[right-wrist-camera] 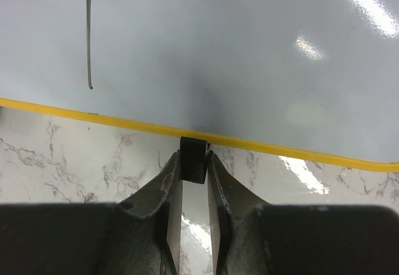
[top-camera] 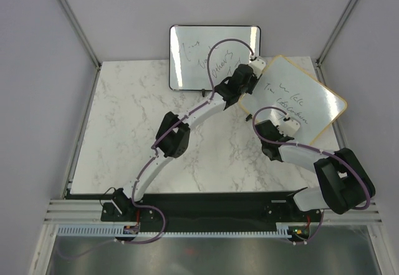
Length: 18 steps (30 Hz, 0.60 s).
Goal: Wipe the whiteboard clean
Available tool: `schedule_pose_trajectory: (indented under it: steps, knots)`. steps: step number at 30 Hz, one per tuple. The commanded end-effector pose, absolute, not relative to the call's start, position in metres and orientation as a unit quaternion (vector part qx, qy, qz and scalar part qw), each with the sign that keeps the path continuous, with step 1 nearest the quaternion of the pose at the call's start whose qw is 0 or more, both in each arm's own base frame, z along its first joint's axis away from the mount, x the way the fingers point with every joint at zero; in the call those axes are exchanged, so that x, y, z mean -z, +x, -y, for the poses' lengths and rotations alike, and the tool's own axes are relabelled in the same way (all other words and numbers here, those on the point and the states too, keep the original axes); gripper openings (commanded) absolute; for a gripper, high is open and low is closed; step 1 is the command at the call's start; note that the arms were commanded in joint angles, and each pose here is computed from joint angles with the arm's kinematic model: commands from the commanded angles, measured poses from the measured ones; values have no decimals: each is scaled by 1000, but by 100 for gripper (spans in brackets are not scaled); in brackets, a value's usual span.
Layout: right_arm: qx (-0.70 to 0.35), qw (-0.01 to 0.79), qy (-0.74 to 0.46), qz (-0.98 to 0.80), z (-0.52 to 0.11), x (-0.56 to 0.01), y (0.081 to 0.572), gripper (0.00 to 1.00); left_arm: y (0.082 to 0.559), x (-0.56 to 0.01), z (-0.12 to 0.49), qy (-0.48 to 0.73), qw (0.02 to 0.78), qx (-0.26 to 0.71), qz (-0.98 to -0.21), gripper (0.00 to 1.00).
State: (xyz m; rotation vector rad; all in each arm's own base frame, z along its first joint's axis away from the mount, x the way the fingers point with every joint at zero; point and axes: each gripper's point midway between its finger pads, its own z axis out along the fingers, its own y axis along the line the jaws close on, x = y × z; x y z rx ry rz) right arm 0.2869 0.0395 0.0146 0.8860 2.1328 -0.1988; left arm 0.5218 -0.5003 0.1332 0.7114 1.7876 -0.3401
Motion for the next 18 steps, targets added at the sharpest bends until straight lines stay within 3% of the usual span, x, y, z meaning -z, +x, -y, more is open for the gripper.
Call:
schedule_pose_trajectory:
  steps: [1, 9, 18]
  knots:
    - [77, 325, 322, -886, -50, 13, 251, 0, 532, -161, 515, 310, 610, 152, -713, 2]
    - [76, 323, 319, -888, -51, 13, 252, 0, 496, -203, 568, 351, 643, 239, -638, 2]
    - [79, 322, 315, -889, -52, 13, 255, 0, 441, -197, 609, 377, 583, 339, -635, 2]
